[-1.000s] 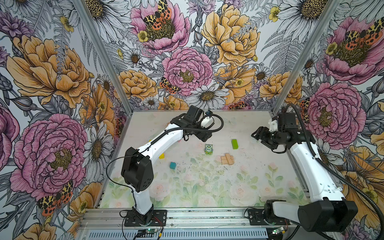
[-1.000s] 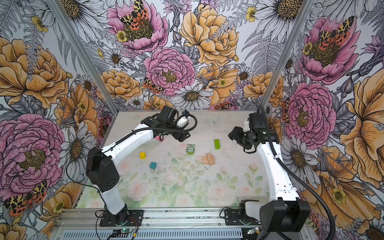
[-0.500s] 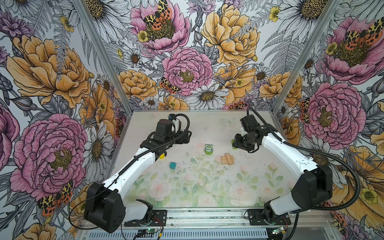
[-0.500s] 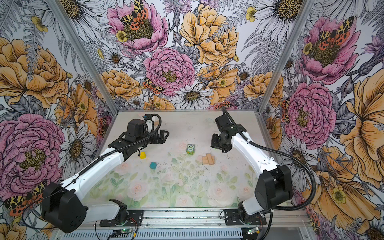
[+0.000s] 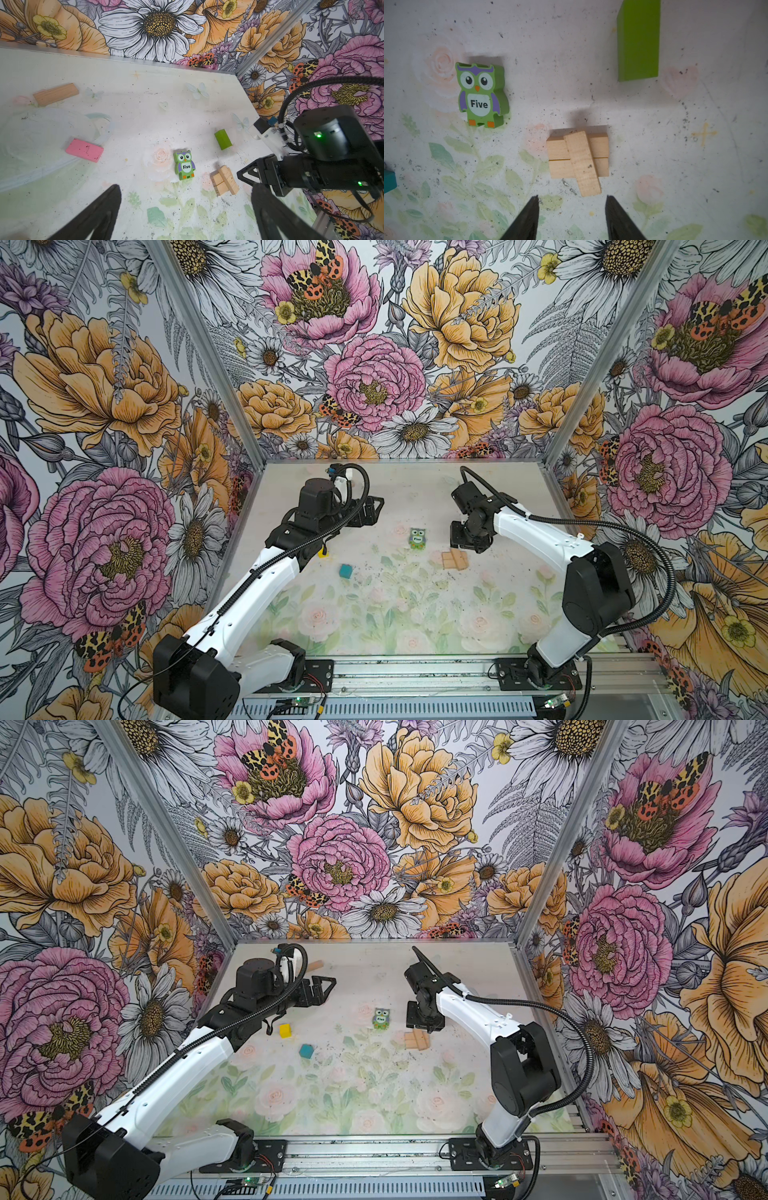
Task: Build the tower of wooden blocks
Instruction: 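Lower the right gripper over the crossed bar on the stack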
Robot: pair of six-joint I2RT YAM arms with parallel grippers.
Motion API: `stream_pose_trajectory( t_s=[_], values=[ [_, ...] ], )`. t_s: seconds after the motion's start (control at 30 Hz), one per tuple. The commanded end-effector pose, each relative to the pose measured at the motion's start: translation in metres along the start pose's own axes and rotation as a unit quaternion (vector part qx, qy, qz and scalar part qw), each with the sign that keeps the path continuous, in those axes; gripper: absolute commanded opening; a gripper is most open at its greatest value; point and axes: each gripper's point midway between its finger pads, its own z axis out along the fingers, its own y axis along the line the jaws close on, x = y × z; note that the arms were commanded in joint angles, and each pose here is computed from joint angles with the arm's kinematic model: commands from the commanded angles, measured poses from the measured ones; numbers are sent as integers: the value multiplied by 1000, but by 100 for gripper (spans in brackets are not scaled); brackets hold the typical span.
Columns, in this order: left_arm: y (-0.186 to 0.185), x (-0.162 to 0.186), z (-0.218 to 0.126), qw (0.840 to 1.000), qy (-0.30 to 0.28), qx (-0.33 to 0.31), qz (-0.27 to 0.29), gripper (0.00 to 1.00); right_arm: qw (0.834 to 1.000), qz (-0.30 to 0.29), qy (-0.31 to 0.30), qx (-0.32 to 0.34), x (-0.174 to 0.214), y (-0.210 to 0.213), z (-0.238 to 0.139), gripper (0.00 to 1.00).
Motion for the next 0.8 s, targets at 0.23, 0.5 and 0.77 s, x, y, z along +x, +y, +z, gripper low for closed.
stream_pose_trajectory(
  t_s=[0.23, 0.5, 0.77],
  values=[
    [-6, -8, -1, 1000, -1, 24, 13, 99, 1000, 3, 22, 17, 9, -5, 32, 50],
    [-7, -14, 9, 1000, 3, 26, 11, 99, 999, -2, 33, 20, 8, -4, 43, 43],
    [-8, -20, 17, 999, 5, 27, 15, 99, 999, -3, 38, 31, 6, -6, 51, 40]
  ],
)
